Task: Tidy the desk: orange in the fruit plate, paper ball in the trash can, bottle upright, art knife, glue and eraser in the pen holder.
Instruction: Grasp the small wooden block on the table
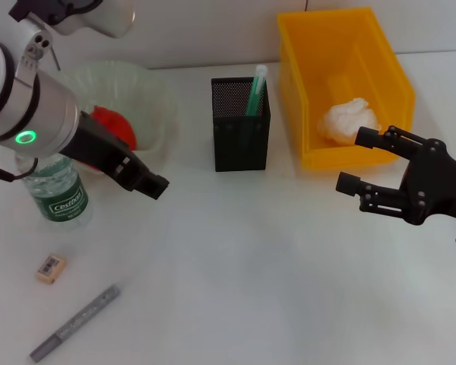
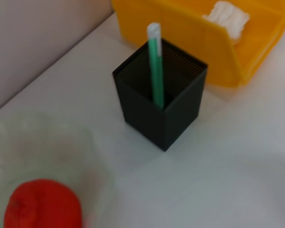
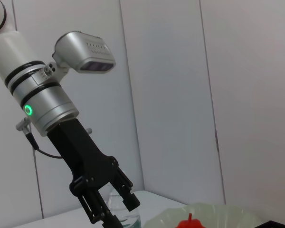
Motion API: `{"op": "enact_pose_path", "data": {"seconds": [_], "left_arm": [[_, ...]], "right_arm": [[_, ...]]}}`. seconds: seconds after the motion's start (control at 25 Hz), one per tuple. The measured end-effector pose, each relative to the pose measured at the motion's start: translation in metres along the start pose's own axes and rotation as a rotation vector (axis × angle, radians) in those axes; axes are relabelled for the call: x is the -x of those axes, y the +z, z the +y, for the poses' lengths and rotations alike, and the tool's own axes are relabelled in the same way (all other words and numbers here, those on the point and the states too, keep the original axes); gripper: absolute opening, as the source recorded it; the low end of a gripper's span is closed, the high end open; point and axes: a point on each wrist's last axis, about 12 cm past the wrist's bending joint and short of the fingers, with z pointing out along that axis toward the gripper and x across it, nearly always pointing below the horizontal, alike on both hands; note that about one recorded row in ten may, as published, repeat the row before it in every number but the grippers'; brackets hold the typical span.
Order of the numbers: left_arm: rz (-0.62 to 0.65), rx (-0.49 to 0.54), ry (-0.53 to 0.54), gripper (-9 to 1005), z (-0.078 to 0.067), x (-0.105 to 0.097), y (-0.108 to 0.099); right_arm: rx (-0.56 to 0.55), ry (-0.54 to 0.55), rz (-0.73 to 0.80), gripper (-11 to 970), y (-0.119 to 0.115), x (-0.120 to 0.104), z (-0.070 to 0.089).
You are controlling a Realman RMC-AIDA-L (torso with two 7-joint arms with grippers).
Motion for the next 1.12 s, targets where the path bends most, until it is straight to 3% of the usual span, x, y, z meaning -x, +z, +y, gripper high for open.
{"op": "enact_pose_path", "data": {"seconds": [0.24, 0.32, 0.76, 1.12], "left_arm": [[0.021, 0.012, -0.055, 799, 0.003, -0.003, 0.0], [0.058, 0.002, -0.122, 799, 0.006, -0.011, 0.002], [0.194, -0.071, -0.201, 796, 0.007, -0.027, 0.014], [0.246, -0.091, -0.326, 795, 0.027, -0.046, 0.024]], "right_arm": [[0.002, 0.001, 0.0, 836, 0.0, 0.0, 0.0], [0.0, 0.002, 0.0, 836, -0.001, 0.0, 0.001], [0.004, -0.007, -0.004, 836, 0.002, 0.001, -0.001], [0.003, -0.006, -0.003, 836, 0.002, 0.001, -0.001]]}}
